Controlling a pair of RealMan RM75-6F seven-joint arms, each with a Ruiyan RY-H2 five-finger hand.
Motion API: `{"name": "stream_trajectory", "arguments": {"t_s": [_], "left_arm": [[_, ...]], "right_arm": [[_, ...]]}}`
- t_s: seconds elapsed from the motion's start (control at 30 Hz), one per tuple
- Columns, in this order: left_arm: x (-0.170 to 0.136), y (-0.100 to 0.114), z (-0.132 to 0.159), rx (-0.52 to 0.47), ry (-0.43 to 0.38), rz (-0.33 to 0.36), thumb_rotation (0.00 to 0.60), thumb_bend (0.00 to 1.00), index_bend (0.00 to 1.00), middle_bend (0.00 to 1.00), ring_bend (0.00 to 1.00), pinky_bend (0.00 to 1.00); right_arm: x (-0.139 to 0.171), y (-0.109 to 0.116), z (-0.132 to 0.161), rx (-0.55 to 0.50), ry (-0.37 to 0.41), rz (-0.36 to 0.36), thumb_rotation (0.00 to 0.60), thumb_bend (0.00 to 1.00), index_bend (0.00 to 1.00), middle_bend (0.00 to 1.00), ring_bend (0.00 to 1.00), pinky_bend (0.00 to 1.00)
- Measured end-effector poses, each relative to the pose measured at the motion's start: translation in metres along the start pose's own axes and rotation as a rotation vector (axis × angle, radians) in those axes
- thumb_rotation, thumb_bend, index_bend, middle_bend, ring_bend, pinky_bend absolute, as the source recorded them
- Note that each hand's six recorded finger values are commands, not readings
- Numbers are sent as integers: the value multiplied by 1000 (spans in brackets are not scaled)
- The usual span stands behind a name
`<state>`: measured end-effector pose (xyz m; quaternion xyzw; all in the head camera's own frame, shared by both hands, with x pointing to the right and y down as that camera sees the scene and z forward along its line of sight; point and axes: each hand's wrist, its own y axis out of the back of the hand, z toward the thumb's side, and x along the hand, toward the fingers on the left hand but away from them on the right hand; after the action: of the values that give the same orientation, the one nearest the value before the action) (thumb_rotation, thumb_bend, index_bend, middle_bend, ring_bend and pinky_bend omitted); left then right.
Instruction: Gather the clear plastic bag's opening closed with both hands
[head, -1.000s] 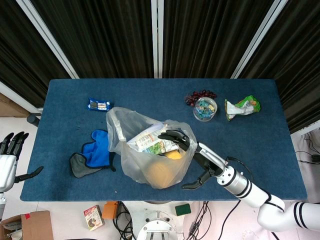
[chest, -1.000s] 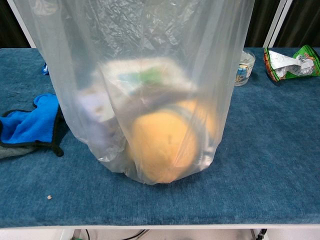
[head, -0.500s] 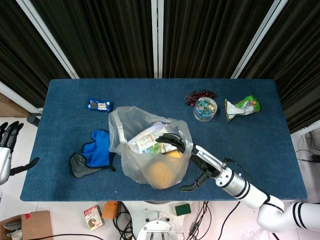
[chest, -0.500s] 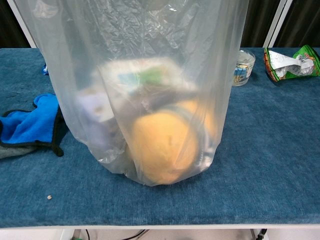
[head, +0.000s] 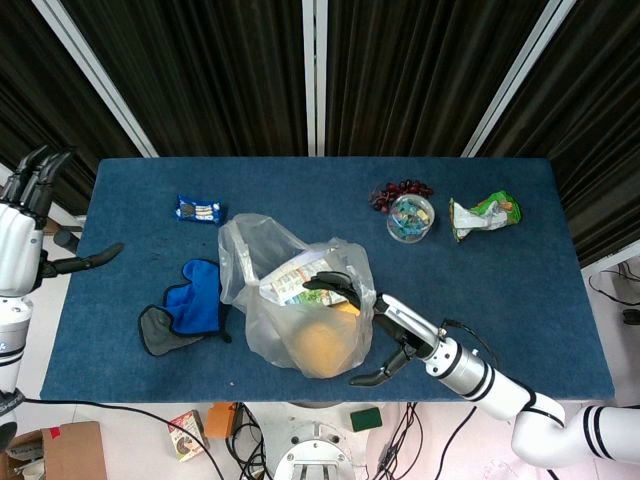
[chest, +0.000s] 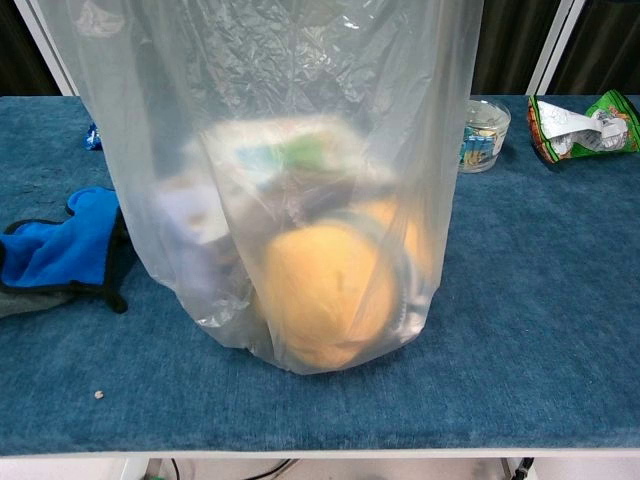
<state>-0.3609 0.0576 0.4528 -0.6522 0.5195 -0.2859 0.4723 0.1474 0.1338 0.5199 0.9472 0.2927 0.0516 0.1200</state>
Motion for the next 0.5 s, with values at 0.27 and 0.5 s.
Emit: {"name": "stream_trajectory", "arguments": {"t_s": [0.27, 0.5], "left_arm": [[29, -20, 53, -92, -119, -55, 261, 22, 44, 136, 60, 143], [41, -34, 70, -81, -143, -84, 260, 17, 42, 136, 60, 144]], "right_arm": [[-7, -4, -2, 7, -3, 13, 568, 103, 0, 71, 0, 0], [-9, -1, -4, 3, -8, 3, 570, 103, 0, 69, 0, 0]]}}
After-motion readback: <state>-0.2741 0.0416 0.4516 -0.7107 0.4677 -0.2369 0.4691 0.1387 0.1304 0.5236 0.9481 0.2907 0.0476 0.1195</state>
